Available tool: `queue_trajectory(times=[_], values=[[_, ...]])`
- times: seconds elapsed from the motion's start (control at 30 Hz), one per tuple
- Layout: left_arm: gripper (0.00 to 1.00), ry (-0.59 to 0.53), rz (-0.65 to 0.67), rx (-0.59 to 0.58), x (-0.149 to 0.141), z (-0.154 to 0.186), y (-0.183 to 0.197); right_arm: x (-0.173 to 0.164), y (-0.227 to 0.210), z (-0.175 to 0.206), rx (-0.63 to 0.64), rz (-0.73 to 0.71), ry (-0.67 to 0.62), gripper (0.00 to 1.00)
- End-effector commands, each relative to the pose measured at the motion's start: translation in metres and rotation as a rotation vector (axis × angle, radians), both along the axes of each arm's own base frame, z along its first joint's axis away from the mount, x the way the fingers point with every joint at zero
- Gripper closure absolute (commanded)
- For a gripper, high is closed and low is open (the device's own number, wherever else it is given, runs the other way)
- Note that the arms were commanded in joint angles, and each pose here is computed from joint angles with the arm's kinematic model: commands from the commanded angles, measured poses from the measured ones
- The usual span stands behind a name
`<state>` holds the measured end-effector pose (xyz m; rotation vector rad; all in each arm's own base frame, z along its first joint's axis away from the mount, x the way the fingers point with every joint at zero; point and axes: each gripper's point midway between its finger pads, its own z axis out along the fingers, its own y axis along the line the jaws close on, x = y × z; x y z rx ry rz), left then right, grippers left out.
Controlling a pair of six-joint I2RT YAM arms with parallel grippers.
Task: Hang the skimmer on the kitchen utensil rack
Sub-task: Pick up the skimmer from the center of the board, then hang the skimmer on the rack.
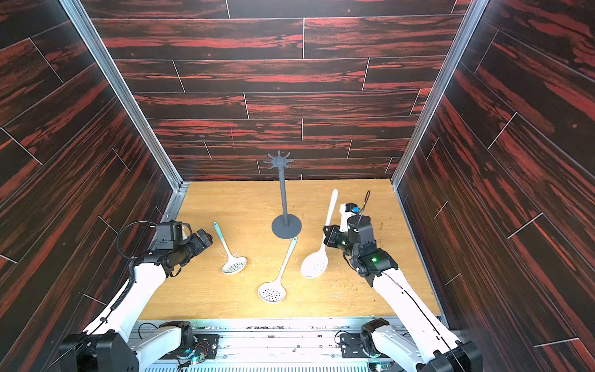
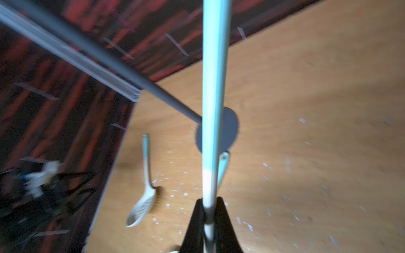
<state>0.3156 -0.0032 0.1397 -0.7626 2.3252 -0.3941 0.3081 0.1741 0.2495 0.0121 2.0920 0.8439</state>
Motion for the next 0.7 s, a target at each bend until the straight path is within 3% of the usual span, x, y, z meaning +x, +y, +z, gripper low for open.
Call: queue_trajectory(times=[0.0, 0.17, 0.4, 0.67], values=[[0.0, 0.001, -0.018, -0.008, -0.001, -0.003, -0.004, -0.018, 0.038, 0.062, 0.139, 0.272, -0.205, 1.0], [0.0, -0.009, -0.025, -0.013, -0.001, -0.003, -0.005, -0.042, 0.059, 0.104, 0.261, 0.474, -0.339, 1.0], [0.0, -0.041, -0.053, -0.033, 0.001, -0.001, -0.011, -0.068, 0.081, 0.124, 0.378, 0.732, -0.409, 1.0], [0.0, -0.048, -0.077, -0.052, 0.003, -0.001, -0.016, -0.061, 0.092, 0.125, 0.421, 0.814, -0.419, 1.0]])
